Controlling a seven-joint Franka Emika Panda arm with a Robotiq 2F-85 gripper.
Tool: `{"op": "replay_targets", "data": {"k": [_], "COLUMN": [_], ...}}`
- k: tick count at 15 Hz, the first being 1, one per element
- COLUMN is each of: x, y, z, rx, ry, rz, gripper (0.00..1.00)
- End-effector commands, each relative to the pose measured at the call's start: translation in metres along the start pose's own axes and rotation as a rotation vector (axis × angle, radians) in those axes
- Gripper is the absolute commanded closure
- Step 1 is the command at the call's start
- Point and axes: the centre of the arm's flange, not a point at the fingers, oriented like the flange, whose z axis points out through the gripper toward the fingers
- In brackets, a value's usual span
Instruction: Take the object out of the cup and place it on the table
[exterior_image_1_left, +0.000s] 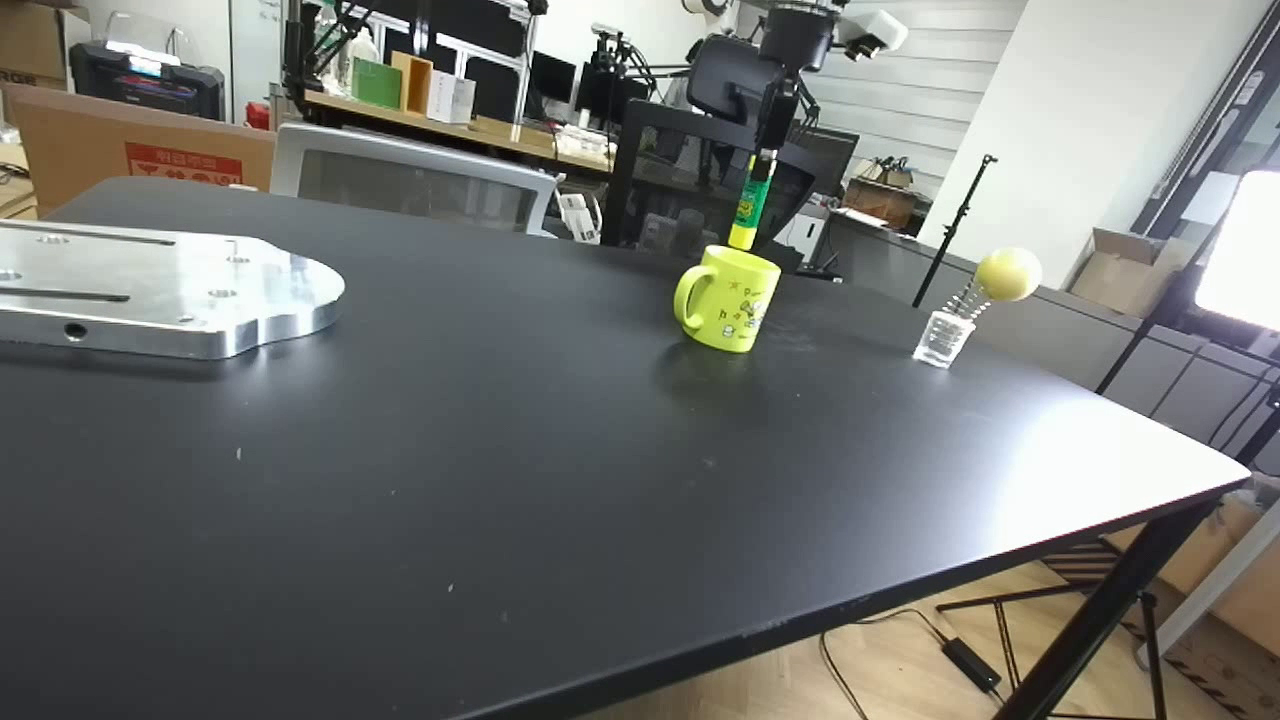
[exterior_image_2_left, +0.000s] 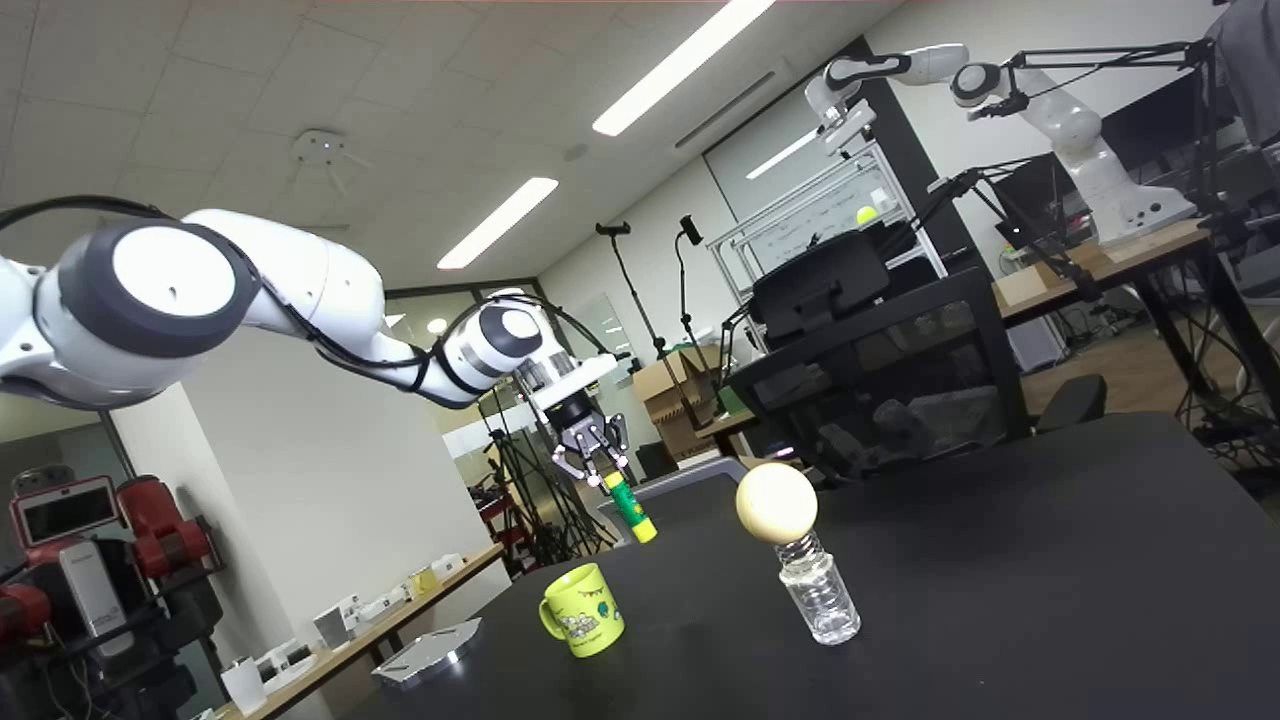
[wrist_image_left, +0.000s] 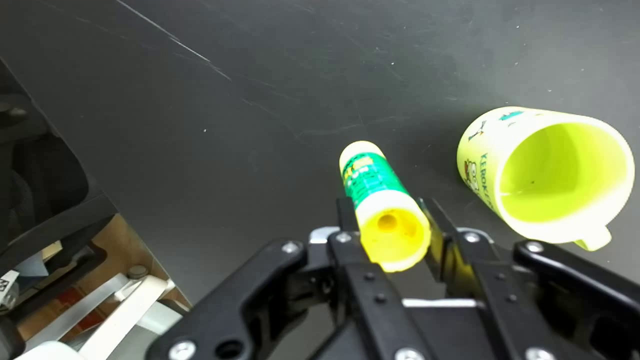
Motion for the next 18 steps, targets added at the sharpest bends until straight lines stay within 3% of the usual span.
{"op": "replay_targets", "data": {"k": [1, 13, 14, 16, 18], "x": [0.005, -0.015, -0.016, -0.016, -0.018], "y": [0.019, 0.029, 0.028, 0.025, 0.02], "z": [0.022, 0.082, 0.082, 0.076, 0.056], "rx": [-0.001, 0.101, 0.102, 0.091, 0.063], "ry": [0.011, 0.014, 0.013, 0.007, 0.013], "rz": [0.009, 0.089, 0.091, 0.083, 0.087], "gripper": [0.91, 0.91, 0.41, 0.35, 0.21]}}
